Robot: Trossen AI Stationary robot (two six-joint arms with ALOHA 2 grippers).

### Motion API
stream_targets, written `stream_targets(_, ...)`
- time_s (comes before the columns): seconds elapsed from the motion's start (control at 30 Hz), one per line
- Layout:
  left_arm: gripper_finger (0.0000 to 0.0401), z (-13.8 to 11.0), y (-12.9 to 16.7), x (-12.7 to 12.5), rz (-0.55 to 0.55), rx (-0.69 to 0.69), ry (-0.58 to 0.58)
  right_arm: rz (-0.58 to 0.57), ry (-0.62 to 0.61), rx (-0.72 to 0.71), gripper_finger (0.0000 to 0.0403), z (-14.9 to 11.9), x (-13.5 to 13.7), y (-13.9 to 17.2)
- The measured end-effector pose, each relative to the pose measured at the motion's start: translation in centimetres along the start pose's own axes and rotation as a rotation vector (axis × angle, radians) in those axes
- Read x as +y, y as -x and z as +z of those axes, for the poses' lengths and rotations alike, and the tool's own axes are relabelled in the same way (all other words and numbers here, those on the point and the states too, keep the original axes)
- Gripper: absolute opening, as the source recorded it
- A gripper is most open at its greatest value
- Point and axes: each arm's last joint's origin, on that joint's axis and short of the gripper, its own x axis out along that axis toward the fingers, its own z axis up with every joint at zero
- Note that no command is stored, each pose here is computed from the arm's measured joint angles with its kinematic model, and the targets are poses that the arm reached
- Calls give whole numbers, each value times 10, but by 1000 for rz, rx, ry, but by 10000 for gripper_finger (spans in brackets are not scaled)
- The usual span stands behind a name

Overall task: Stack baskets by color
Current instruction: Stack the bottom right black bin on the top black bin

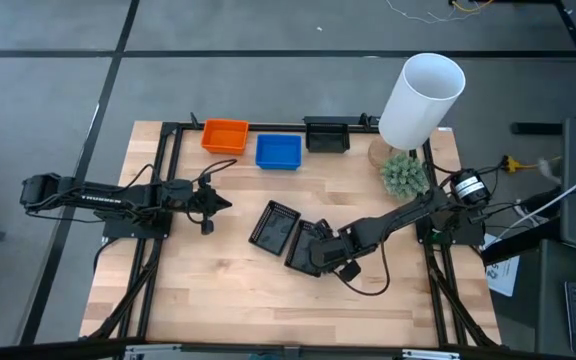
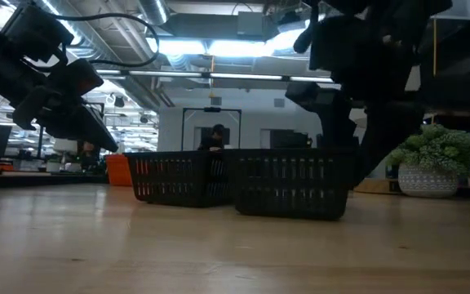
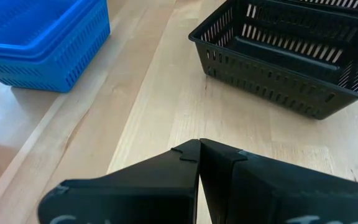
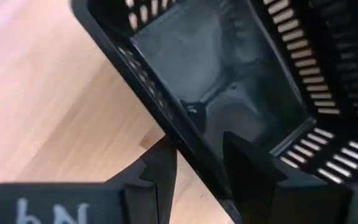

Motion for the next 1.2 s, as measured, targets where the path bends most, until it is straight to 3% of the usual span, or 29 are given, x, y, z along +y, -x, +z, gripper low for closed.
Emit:
stream_targets(0.13, 0, 0, 0, 0, 0, 0, 0, -15, -61, 22, 103, -4, 1, -2)
stream_targets(0.27, 0, 0, 0, 0, 0, 0, 0, 15, -133, 38, 17, -1, 0, 3)
stream_targets(0.43, 0, 0, 0, 0, 0, 0, 0, 16, -141, 83, 6, 11, -2, 23)
stream_targets(0.6, 0, 0, 0, 0, 0, 0, -1, -140, -114, 244, 4, 14, -16, 52)
stream_targets(0.83, 0, 0, 0, 0, 0, 0, -4, -345, -278, 360, 2, -6, -89, 75)
stream_targets(1.03, 0, 0, 0, 0, 0, 0, -5, -440, -516, 347, 2, -53, -173, 77)
stream_targets(1.2, 0, 0, 0, 0, 0, 0, -5, -501, -542, 322, 1, -86, -216, 79)
